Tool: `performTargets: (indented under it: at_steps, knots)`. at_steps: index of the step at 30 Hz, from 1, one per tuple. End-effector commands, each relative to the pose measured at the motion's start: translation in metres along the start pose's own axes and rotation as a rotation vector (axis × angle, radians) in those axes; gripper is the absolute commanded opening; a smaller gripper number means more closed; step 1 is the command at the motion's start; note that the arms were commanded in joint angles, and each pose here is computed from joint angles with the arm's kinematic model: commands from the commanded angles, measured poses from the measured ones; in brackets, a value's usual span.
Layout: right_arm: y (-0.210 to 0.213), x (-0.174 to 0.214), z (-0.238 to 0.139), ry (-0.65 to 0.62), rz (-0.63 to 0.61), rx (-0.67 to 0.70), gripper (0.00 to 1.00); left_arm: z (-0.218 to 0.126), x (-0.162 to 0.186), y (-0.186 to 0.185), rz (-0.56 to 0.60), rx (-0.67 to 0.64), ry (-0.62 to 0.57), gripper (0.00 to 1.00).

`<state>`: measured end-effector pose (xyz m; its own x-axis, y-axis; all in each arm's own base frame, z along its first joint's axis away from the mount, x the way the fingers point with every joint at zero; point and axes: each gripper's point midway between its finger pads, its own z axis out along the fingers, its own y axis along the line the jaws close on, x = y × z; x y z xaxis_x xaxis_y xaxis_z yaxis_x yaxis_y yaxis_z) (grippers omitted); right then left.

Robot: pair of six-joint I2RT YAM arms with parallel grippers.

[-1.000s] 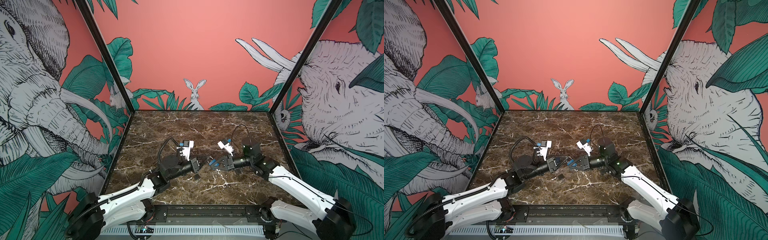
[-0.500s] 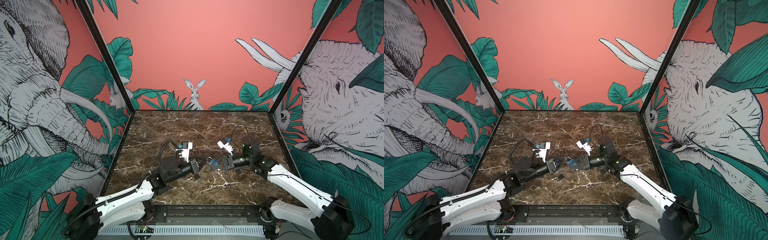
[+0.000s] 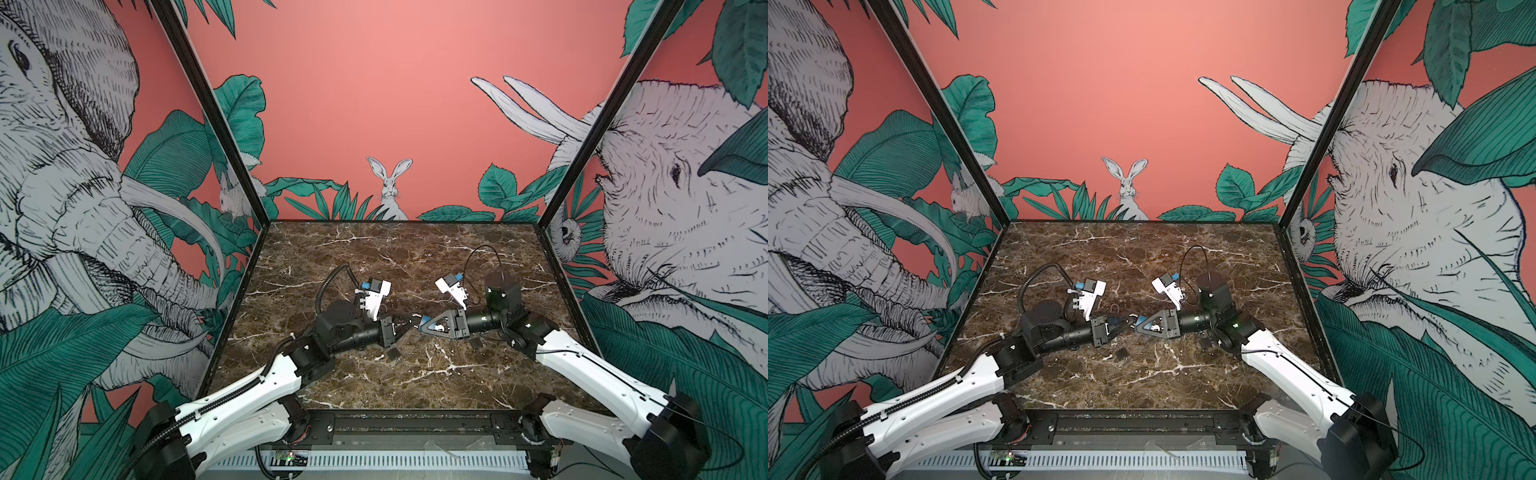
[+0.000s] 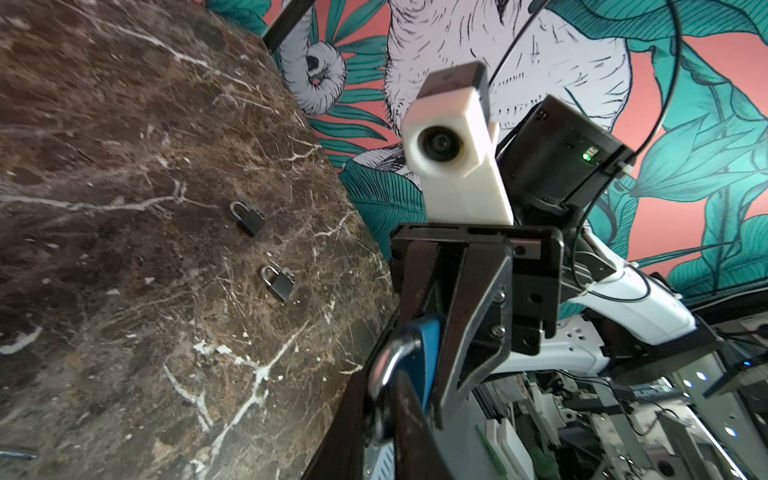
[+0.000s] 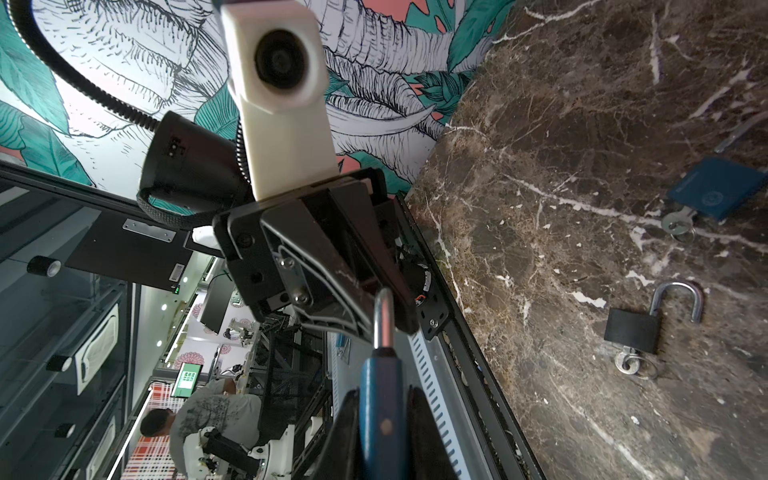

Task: Lock with the key

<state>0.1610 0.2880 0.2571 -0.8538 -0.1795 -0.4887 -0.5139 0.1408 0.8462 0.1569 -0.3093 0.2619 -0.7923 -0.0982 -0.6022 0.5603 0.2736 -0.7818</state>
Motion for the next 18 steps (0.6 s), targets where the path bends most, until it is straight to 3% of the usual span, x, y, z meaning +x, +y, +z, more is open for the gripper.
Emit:
performTargets:
  at_steps: [1, 6, 15, 18]
  knots:
    - [0.003, -0.023, 0.0, -0.102, -0.112, 0.028, 0.0, -0.002, 0.012, -0.044, 0.06, 0.173, 0.11, 0.23]
    - [0.004, -0.022, -0.001, -0.101, -0.114, 0.027, 0.0, -0.004, 0.001, -0.048, 0.068, 0.187, 0.073, 0.24]
    - [0.006, -0.022, -0.001, -0.102, -0.118, 0.023, 0.0, -0.006, 0.001, -0.05, 0.066, 0.201, 0.083, 0.01]
    - [0.004, -0.022, -0.001, -0.101, -0.113, 0.026, 0.0, -0.006, 0.001, -0.048, 0.064, 0.195, 0.076, 0.0]
